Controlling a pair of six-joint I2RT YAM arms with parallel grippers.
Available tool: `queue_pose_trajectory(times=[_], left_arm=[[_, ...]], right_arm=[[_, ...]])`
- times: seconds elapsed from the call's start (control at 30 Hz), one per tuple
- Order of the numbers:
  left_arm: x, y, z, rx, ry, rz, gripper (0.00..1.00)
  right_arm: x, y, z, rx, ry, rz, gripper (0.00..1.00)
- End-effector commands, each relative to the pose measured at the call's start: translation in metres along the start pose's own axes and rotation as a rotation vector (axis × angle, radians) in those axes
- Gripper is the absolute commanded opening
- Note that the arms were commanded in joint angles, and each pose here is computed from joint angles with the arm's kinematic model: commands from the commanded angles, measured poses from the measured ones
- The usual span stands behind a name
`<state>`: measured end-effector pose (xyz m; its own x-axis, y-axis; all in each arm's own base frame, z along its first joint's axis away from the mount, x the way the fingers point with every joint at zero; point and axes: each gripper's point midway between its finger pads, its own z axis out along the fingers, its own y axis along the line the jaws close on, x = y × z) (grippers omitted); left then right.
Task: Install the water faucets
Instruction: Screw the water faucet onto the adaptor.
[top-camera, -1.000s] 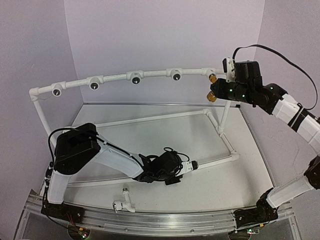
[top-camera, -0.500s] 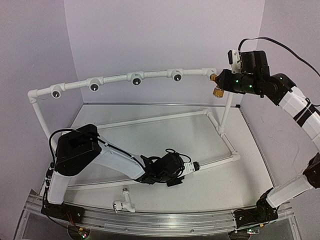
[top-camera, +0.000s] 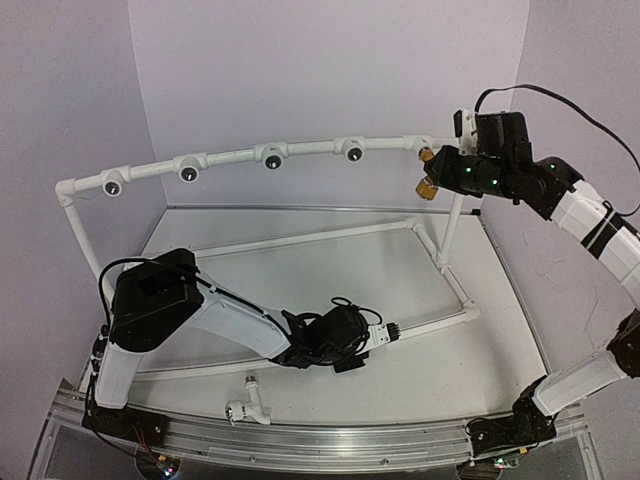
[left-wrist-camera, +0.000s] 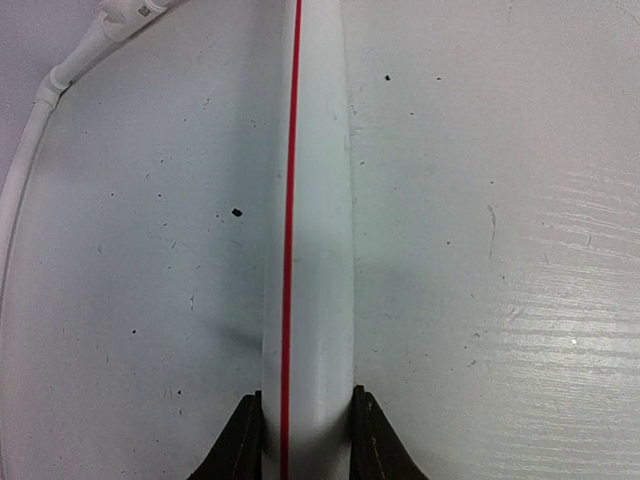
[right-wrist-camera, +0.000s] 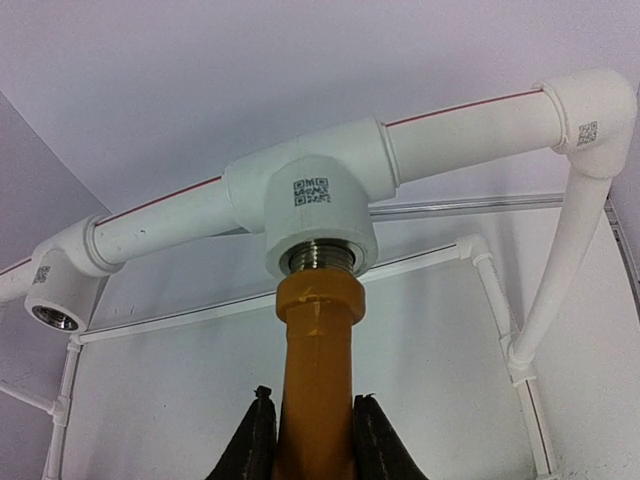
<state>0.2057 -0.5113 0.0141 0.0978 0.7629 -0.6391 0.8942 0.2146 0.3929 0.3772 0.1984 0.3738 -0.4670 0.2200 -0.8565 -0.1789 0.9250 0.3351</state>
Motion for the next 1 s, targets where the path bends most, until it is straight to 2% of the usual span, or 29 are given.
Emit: queue_pose_trajectory(times=[0.0, 0.3, 0.97], left_arm=[[0.114, -0.116, -0.011, 0.358, 0.335, 0.149, 0.0], [0.113, -0.117, -0.011, 0.361, 0.334, 0.149, 0.0], [0.115, -0.117, -0.013, 0.365, 0.337, 0.148, 0.0]], right_arm=[[-0.058, 0.024, -0.005, -0.107, -0.228, 0.071, 0.0], [-0.061, 0.028, -0.009, -0.16, -0.239, 0.18, 0.0], [-0.056, -0.011, 0.007, -0.263, -0.222, 0.537, 0.0]])
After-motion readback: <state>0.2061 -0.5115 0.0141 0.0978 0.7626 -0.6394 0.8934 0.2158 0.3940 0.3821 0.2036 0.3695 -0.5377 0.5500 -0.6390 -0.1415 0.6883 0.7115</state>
